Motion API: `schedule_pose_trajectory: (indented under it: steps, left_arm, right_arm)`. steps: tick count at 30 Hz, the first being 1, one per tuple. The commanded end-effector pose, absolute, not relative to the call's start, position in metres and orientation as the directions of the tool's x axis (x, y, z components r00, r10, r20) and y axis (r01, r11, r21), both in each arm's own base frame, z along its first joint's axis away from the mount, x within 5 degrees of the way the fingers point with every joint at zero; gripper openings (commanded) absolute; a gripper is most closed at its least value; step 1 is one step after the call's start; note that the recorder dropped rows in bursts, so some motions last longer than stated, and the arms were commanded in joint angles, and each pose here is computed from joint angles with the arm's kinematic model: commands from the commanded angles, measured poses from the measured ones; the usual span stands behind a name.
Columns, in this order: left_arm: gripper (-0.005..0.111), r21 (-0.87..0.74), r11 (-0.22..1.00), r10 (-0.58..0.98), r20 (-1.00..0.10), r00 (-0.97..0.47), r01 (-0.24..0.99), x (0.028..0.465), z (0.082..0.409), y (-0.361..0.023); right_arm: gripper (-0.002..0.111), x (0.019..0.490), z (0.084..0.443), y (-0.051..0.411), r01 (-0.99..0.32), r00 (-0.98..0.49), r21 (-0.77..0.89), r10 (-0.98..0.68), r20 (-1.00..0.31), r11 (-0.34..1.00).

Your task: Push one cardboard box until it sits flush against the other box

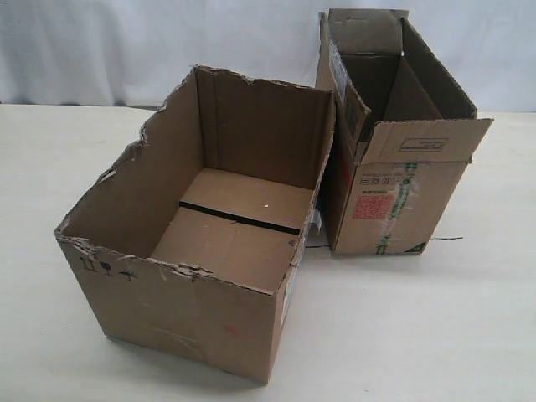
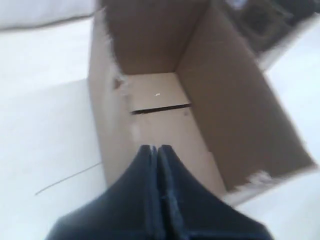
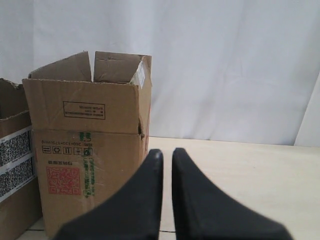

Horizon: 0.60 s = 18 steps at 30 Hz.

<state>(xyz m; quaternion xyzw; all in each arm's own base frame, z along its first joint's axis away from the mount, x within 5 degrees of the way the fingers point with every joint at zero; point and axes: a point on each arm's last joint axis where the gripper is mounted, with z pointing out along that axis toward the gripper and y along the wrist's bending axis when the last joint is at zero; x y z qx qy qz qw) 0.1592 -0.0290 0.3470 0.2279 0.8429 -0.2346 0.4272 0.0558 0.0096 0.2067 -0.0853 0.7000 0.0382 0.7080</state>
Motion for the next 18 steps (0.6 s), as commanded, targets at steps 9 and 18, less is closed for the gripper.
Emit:
schedule_pose_trajectory:
  steps: [9,18]
  left_arm:
    - [0.000,-0.055,0.444,0.579,-0.744,-0.334,0.894,0.093,0.341,-0.077]
    - [0.000,-0.036,0.266,0.758,-0.610,-0.232,0.963,0.098,0.280,-0.108]
  right_arm:
    - [0.005,0.056,0.206,0.009,-0.168,0.020,-0.068,-0.065,-0.998,0.984]
    - [0.005,0.056,0.206,0.009,-0.168,0.020,-0.068,-0.065,-0.998,0.984]
